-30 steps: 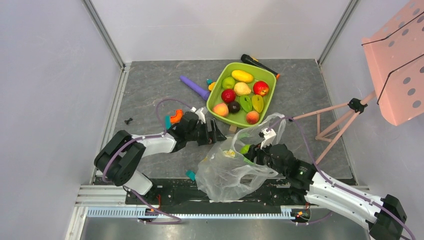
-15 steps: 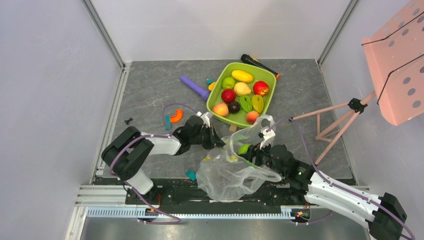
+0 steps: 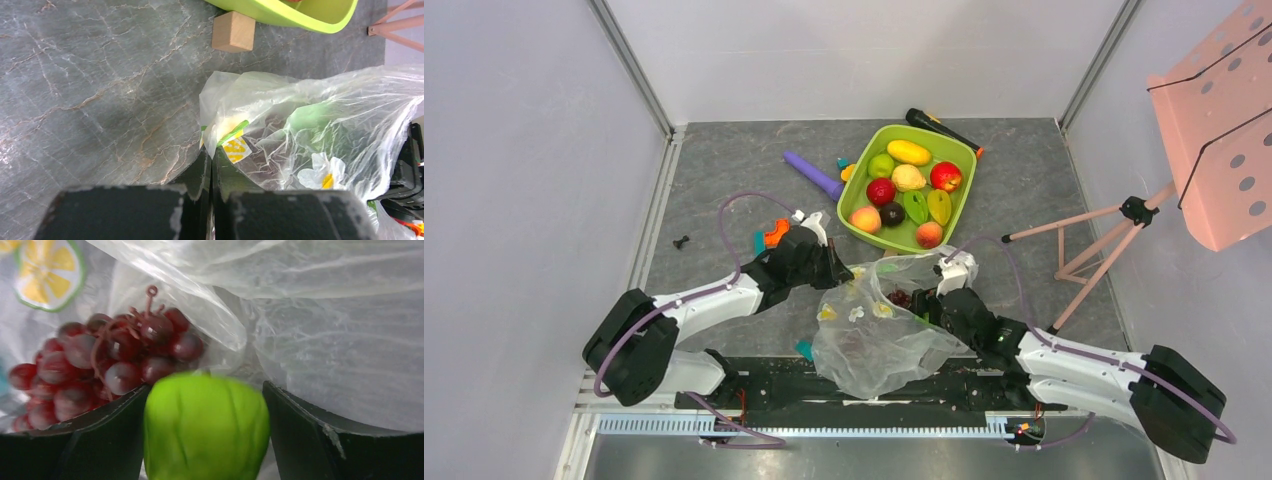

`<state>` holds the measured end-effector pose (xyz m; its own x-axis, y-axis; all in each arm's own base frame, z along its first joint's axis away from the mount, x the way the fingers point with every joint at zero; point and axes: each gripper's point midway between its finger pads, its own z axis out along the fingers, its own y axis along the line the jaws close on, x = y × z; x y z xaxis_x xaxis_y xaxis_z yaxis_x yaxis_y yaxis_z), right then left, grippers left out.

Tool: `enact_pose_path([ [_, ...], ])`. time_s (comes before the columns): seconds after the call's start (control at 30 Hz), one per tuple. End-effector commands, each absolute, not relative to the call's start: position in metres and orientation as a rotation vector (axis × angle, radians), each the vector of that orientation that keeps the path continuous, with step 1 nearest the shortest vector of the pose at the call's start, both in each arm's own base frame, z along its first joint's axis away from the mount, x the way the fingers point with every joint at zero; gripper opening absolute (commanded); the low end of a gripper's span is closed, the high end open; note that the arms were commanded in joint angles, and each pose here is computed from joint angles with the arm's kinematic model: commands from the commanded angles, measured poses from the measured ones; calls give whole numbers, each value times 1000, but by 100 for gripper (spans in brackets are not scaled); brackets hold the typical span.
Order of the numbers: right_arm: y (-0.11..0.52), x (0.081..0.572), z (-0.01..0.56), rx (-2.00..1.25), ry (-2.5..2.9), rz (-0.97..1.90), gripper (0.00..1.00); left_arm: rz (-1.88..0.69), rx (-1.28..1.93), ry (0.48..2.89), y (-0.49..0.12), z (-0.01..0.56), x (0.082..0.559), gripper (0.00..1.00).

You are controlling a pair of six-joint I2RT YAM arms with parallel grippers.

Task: Take the fake fruits out of the plastic bag
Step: Take out the fake fruit from the plastic bag.

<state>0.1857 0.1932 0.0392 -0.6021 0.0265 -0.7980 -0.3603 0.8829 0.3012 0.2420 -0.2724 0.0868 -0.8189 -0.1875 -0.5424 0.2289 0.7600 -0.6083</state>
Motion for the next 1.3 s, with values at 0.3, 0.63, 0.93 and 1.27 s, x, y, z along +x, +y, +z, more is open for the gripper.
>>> enact_pose_path([
  [0.3, 181, 185, 33, -199, 2169, 505, 62, -831, 51, 2354, -262, 79, 247, 2],
  [0.63, 189, 163, 42, -302, 2205, 619, 91, -826, 52, 2363, -261, 76, 246, 2],
  [0.93, 177, 152, 19, -327, 2325, 536, 76, -832, 52, 2361, -262, 77, 247, 2],
  [1.27, 204, 166, 103, -314, 2139, 708, 56, -817, 58, 2365, -260, 75, 246, 2],
])
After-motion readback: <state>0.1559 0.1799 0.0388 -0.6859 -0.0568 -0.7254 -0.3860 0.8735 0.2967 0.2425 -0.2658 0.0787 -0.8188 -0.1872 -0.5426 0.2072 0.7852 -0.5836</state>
